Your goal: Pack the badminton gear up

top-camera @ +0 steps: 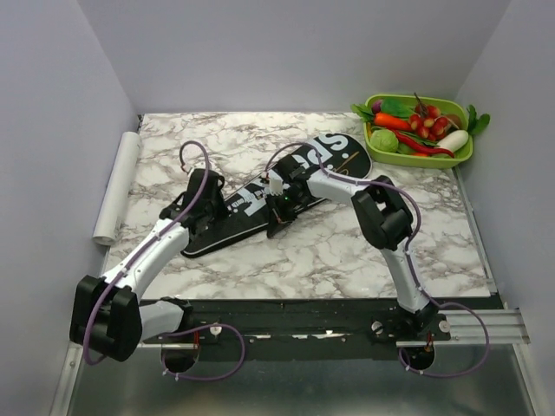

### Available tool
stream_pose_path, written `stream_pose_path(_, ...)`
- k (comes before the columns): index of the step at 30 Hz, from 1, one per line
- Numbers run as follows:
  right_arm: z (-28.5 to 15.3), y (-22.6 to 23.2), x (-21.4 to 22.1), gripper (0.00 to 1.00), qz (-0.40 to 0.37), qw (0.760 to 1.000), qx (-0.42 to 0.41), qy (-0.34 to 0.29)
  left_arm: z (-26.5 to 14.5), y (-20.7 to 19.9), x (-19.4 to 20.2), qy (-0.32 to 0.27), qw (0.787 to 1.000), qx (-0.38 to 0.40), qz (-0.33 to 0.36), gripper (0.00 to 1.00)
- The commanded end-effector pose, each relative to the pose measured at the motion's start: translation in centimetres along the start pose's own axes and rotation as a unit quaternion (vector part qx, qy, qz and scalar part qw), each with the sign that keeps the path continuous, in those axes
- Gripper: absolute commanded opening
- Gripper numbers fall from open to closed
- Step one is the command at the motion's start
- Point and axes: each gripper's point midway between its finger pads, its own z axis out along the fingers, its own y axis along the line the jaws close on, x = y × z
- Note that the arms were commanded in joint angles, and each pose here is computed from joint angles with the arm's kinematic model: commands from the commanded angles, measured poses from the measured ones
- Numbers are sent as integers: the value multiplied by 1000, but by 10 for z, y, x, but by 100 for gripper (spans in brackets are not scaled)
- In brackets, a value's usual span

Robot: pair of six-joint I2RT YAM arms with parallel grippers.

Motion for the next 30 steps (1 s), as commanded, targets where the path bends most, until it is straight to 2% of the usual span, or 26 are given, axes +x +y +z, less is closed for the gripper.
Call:
stream_pose_path(1, -4, -10, 16, 1, 2, 999, 36, -8, 8, 36, -46, -38, 996, -76, -14, 9)
stream_pose_path(4, -8, -10, 22, 0, 4, 999, 42, -15, 27, 54, -61, -38, 993, -112, -30, 8)
stream_pose_path(6, -10, -10, 26, 1, 6, 999, 43, -16, 46, 72, -59, -15, 989, -138, -43, 8)
stream_pose_path(14, -11, 4, 20, 1, -11, 999, 33, -13, 87, 92, -10, 76, 982, -173, -24, 5)
stream_pose_path(20, -7, 23, -8, 0, -32, 999, 23, -22, 86, 88, 31, 110, 981, -159, -10, 2)
stream_pose_path(22, 0, 16, -12, 1, -23, 999, 32, -7, 81, 83, 37, 107, 982, -157, 6, 1)
stream_pose_path(23, -4, 25, -29, 0, -38, 999, 29, -22, 76, 81, 38, 103, 983, -153, 9, 1)
stream_pose_path(25, 4, 17, -32, 1, -26, 999, 38, -9, 70, 80, 42, 103, 983, -149, 10, 1)
stream_pose_path(30, 10, 24, -54, 0, -21, 999, 24, -21, 57, 72, 51, 100, 987, -127, 11, 1)
